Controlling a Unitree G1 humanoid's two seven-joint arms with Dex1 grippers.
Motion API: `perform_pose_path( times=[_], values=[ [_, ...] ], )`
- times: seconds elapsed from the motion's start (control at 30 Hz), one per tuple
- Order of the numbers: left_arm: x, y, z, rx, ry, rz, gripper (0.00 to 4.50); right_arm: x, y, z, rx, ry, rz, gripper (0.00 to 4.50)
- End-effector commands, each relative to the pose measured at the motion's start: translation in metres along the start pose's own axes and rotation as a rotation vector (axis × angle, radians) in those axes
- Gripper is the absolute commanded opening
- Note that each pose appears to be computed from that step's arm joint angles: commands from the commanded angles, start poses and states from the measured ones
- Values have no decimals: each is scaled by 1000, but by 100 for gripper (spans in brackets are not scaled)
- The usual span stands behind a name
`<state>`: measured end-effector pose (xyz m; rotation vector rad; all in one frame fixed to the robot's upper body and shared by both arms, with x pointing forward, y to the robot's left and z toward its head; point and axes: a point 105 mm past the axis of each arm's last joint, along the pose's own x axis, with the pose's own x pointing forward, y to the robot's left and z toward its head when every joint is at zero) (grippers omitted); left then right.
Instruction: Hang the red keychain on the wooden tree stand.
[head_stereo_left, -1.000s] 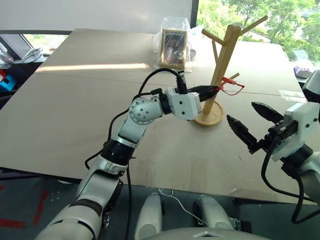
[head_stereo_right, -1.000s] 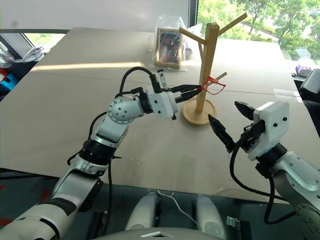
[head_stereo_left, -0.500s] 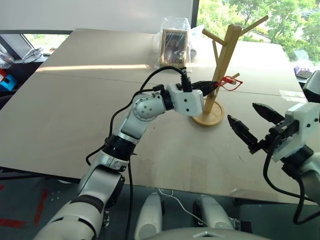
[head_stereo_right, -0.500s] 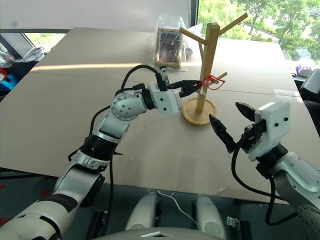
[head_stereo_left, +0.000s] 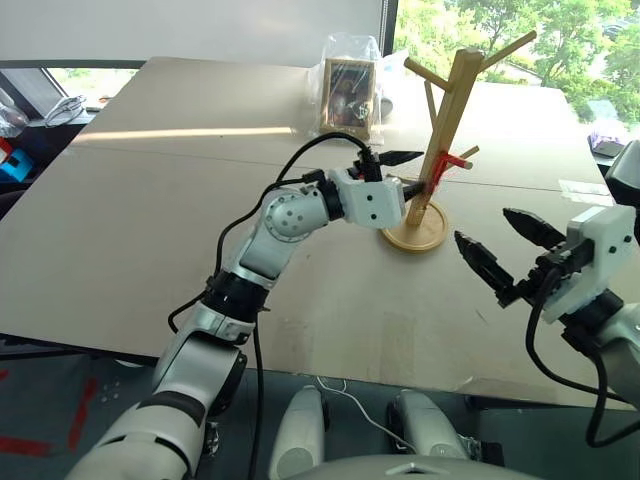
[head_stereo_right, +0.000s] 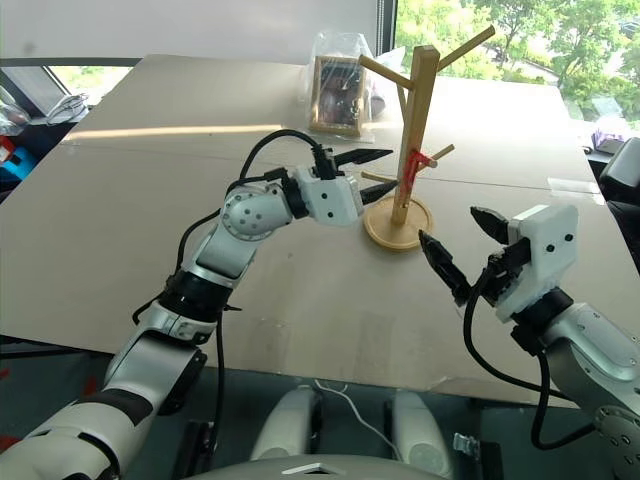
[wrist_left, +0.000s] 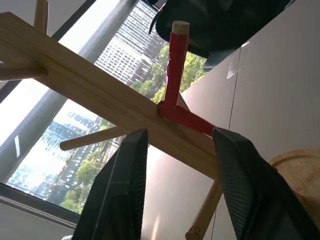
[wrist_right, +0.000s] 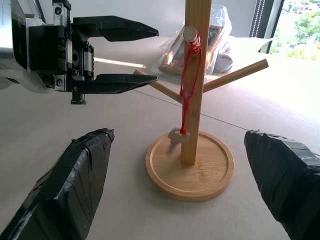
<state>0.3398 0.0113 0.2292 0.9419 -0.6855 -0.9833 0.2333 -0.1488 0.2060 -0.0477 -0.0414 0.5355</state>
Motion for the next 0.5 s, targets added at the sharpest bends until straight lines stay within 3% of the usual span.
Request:
perform_pose_path(
  times=[0.03,0.07,0.27,0.5],
  values=[
    [-12,17,6,-87,-13,34,410,-2,-5,-6,-40,27,26,450],
    [-16,18,3,-149,3,28,441,-2,-6,-8,-49,36,36,450],
    [-83,31,-23,-753,154,-38,441,5,-26,5,-102,28,109,450],
    [-139,60,-22,-963,214,-15,441,9,-40,11,-124,31,132,450]
  ],
)
